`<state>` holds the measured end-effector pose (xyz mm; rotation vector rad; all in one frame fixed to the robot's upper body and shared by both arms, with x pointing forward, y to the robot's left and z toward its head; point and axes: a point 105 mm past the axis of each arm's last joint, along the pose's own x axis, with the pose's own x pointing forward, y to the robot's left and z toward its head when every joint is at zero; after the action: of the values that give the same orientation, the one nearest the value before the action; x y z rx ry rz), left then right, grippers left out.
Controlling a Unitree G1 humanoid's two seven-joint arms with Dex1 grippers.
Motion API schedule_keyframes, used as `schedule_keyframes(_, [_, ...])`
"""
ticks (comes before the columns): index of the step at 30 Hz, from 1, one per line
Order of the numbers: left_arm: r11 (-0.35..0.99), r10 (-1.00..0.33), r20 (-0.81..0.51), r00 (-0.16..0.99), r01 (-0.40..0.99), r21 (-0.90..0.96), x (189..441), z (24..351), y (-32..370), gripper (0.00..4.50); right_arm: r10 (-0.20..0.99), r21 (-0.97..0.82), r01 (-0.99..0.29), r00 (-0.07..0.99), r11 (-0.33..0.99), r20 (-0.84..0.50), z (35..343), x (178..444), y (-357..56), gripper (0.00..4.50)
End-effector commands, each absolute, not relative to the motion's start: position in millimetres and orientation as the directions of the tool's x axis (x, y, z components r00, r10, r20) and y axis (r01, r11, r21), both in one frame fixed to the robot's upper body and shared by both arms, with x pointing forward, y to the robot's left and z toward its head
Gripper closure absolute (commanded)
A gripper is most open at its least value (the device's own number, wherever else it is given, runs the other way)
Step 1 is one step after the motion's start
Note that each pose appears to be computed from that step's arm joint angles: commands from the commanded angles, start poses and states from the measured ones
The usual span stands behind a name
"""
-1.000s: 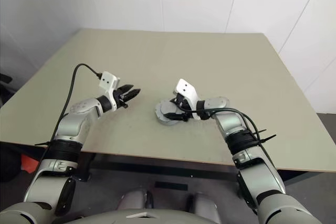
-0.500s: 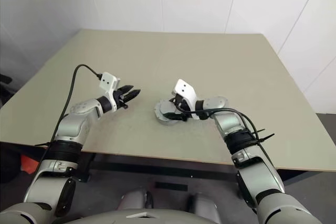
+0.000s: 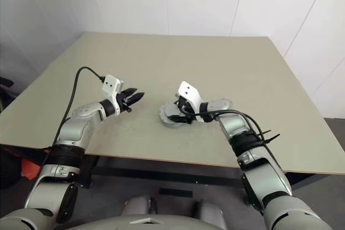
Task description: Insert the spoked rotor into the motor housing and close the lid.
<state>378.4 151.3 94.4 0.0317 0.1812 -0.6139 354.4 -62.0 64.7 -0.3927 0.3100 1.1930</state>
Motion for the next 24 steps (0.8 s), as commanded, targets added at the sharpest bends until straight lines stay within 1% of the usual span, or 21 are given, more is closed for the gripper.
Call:
schedule_keyframes(1, [0.813,-0.577,-0.128,0.807,0.582,0.004,381,111,149,2.41,0.735,-0.128,-0.923,0.367,0.362,-0.571,37,354,-88,1.53])
schedule_keyframes(6, [0.813,-0.577,-0.128,0.807,0.582,0.003,381,110,148,2.41,0.755,-0.097,-0.926,0.354,0.363,-0.551,41,353,-81,1.53])
schedule_keyframes(12, [0.813,-0.577,-0.129,0.807,0.582,0.003,381,110,148,2.41,0.793,-0.018,-0.925,0.334,0.379,-0.509,50,352,-73,1.53])
schedule_keyframes(18, [0.813,-0.577,-0.128,0.806,0.582,0.003,381,110,148,2.41,0.796,-0.009,-0.922,0.340,0.388,-0.501,54,353,-69,1.53])
schedule_keyframes(24, [0.815,-0.575,-0.127,0.808,0.580,0.002,381,110,148,2.41,0.777,-0.037,-0.923,0.344,0.383,-0.527,49,353,-74,1.53])
